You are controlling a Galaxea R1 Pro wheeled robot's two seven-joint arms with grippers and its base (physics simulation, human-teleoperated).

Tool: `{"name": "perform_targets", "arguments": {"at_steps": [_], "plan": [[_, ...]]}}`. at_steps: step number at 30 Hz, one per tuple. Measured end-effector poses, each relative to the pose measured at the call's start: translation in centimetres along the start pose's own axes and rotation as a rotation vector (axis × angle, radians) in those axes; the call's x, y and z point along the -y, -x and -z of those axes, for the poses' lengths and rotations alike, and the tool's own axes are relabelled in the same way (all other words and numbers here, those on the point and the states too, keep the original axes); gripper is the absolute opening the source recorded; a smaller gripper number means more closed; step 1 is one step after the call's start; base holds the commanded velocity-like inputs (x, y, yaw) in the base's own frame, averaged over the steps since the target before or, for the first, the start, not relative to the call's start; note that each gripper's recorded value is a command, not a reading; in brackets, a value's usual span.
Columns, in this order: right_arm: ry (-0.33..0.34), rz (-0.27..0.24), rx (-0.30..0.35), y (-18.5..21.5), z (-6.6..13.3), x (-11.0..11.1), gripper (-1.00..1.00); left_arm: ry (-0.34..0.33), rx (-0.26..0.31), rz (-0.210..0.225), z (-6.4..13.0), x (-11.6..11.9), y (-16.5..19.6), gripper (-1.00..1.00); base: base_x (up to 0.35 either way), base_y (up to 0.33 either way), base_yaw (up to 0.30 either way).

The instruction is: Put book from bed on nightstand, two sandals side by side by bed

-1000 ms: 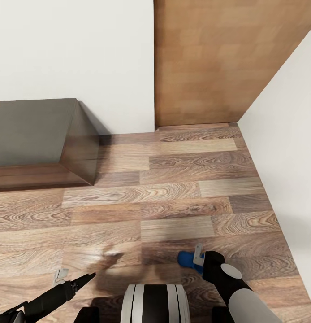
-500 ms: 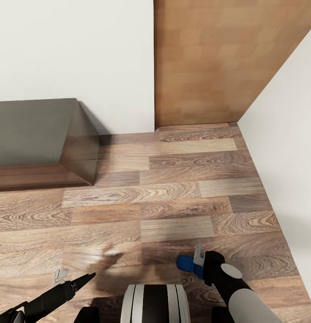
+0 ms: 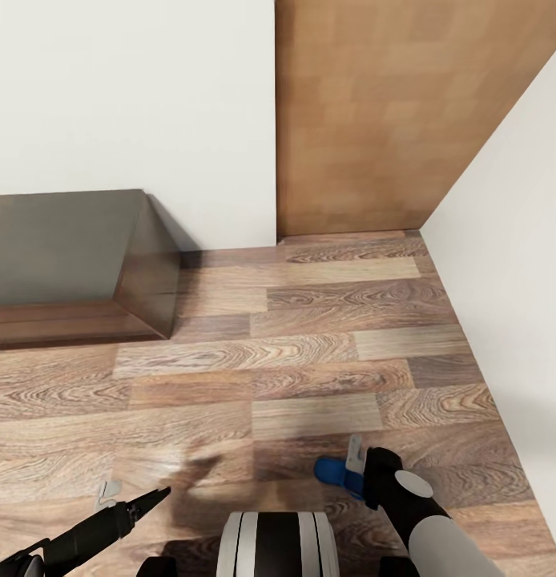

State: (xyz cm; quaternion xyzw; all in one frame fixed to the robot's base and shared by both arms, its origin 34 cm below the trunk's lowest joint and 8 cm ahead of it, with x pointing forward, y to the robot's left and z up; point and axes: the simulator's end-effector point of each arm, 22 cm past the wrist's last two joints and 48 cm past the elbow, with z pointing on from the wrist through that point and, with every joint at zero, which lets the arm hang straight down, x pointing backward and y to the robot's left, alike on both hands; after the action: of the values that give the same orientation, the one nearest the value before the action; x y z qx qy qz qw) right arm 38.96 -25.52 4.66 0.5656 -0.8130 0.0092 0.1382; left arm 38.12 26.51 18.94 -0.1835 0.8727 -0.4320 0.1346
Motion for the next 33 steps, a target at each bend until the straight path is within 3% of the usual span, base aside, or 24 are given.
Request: {"name": "perform_targets", "arguments": {"at_steps": [22, 29, 31, 33], "plan": [[-0.086, -0.018, 0.035, 0.5, 4.0, 3.3, -1.00, -0.039, 0.050, -0.063, 0.8, 2.9, 2.5, 1.00, 0.000, 0.000, 0.000], [-0.088, -0.044, 0.046, 0.3, 4.6, 3.8, -1.00, -0.046, 0.060, -0.075, 1.0, 3.5, 3.0, 1.00, 0.000, 0.000, 0.000], [-0.067, -0.079, 0.057, 0.1, 4.5, 3.5, -1.00, -0.046, 0.060, -0.075, 1.0, 3.5, 3.0, 1.00, 0.000, 0.000, 0.000], [-0.040, -0.159, 0.094, 0.3, 4.6, 3.5, -1.00, -0.046, 0.062, -0.074, 1.0, 3.5, 3.0, 1.00, 0.000, 0.000, 0.000]]}}
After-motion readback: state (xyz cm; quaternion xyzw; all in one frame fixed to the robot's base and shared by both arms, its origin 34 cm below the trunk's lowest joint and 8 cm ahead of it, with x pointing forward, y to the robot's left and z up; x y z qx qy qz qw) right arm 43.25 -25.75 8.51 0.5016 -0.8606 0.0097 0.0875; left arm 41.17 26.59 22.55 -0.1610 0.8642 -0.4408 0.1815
